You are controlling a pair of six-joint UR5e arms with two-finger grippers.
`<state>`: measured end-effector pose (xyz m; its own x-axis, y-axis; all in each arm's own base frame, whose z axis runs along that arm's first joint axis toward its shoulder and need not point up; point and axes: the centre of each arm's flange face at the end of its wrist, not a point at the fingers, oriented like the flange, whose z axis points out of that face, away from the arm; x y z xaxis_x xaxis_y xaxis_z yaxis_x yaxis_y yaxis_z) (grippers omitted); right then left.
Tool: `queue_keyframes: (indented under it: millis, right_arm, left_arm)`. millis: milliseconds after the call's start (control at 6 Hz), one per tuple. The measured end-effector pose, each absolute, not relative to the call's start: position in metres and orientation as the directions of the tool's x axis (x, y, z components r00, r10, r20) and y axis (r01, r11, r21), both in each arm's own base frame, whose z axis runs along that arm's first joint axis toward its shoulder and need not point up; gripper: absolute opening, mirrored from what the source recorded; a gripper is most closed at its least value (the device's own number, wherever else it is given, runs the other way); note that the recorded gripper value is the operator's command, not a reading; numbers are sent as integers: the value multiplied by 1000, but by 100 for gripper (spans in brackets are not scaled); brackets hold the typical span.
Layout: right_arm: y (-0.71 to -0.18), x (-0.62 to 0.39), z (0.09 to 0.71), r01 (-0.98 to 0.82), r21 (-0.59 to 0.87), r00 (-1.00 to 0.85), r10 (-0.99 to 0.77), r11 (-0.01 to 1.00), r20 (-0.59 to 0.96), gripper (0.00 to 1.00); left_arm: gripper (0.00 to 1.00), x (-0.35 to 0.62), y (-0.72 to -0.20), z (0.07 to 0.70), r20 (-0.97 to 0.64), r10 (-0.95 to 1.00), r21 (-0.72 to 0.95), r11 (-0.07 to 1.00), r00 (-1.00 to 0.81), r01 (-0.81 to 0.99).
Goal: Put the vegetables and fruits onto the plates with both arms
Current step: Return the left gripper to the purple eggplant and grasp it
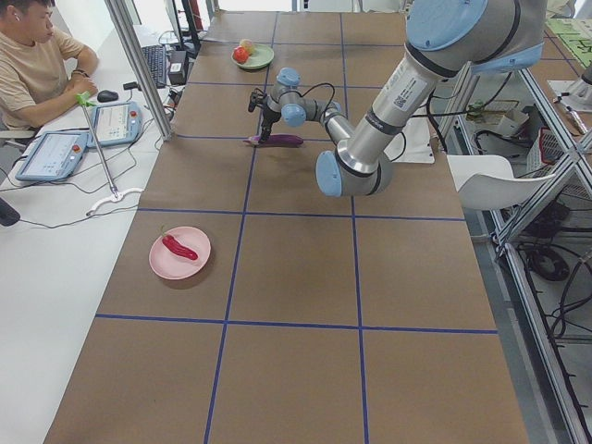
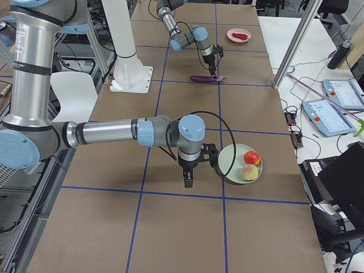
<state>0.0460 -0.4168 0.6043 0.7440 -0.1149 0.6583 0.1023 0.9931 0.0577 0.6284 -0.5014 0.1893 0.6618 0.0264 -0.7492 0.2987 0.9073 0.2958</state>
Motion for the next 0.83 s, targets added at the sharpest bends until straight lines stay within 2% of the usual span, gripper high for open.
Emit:
queue_keyframes:
  millis: [333, 833]
  right_arm:
    - [-419, 46, 602, 103, 63, 742, -119, 993, 659, 100]
    - [-423, 45, 599, 103, 70, 742, -124, 992, 659, 100]
  left_arm:
    - [0, 646, -485, 196, -709, 27, 310, 909, 704, 278]
    - [0, 629, -507, 200, -658, 97, 383, 897, 747, 220]
